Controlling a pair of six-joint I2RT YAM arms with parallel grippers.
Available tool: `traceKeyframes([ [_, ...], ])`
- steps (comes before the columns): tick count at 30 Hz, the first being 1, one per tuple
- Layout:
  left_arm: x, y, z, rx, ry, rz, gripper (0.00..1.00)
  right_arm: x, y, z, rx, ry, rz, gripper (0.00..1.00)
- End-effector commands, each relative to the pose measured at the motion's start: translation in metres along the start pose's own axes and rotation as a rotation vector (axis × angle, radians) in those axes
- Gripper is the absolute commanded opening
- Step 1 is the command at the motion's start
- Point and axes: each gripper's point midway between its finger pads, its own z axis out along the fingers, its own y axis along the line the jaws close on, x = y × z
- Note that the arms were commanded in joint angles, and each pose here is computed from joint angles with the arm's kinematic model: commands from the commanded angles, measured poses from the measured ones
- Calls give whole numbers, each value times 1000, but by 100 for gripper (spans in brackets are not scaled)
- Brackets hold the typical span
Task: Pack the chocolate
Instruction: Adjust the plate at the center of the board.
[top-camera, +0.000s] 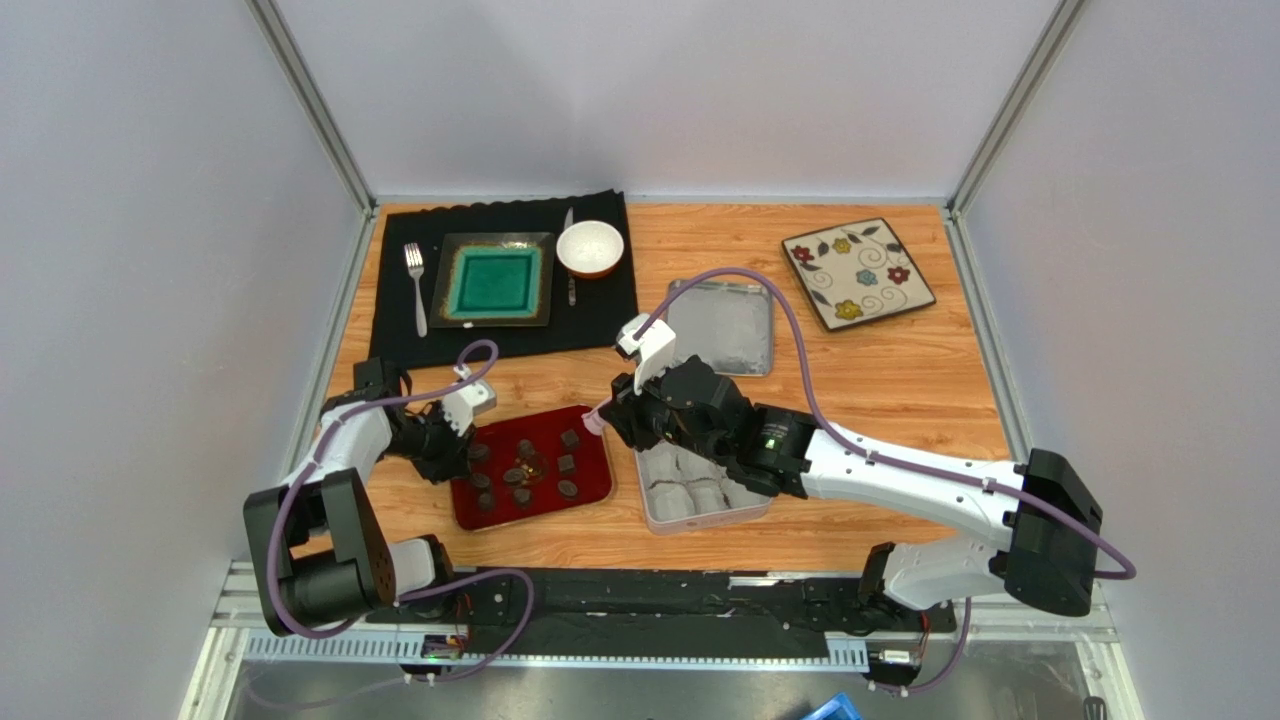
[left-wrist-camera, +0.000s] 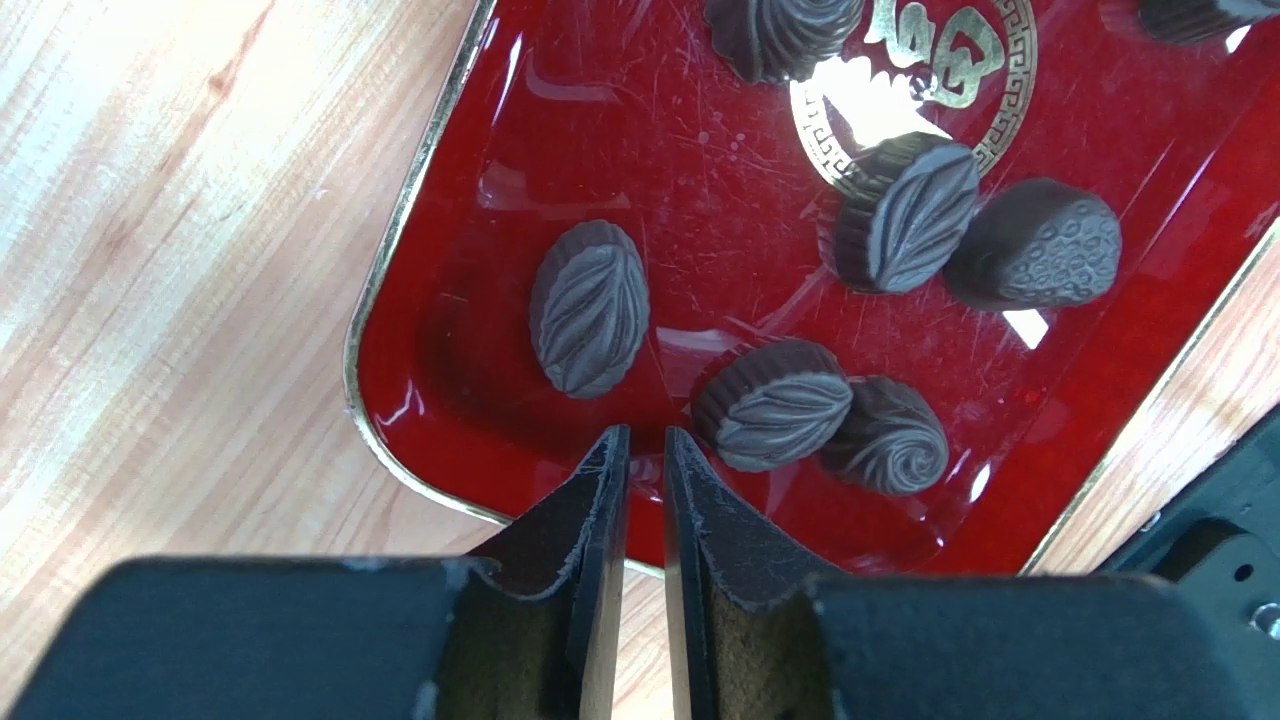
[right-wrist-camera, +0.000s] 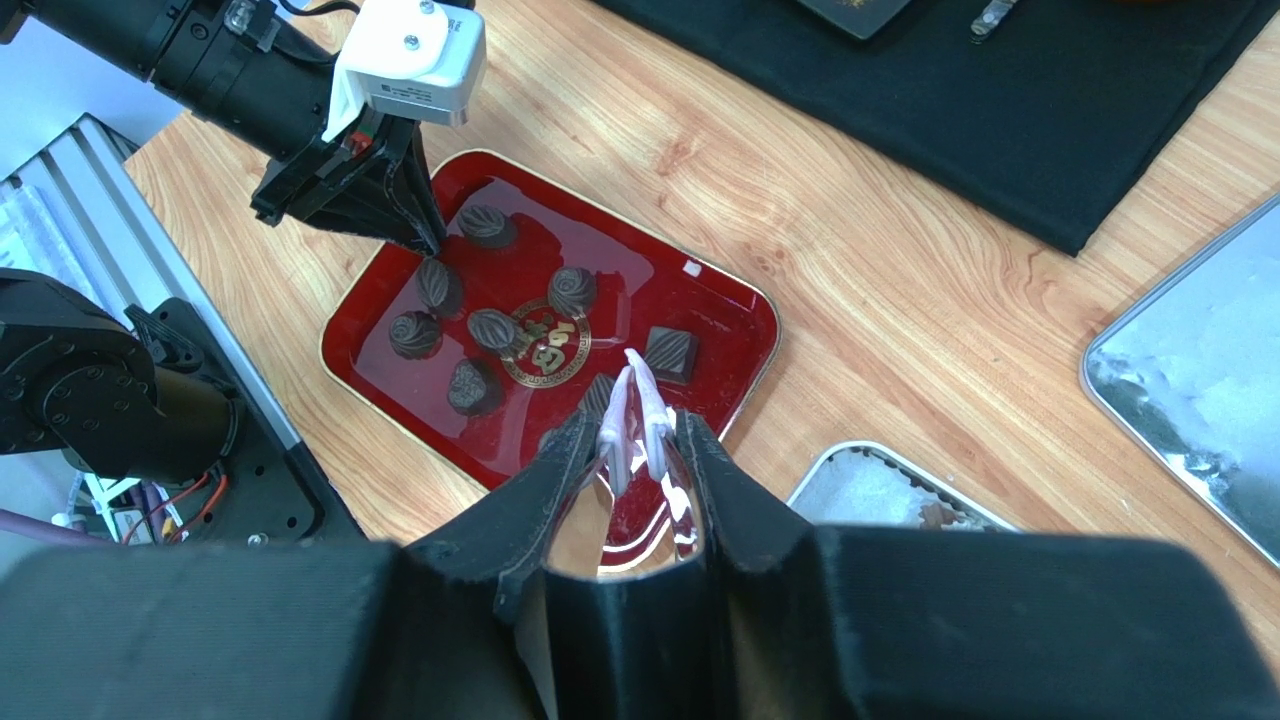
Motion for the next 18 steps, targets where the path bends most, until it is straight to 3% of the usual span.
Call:
traceKeyframes([
  [1, -7, 12, -8, -40, -7, 58, 23, -27, 5, -7, -24, -89, 37, 0],
  [9, -81, 8, -44, 50, -216, -6, 23, -19, 5, -6, -25, -72, 48, 0],
  [12, -93, 7, -58, 45, -237, 12, 23, -20, 5, -8, -27, -76, 46, 0],
  [14, -90, 12, -62, 7, -219, 47, 23, -20, 3, -10, -22, -81, 47, 0],
  [18, -50, 30, -57, -124, -69, 120, 22, -19, 1, -14, -17, -85, 51, 0],
])
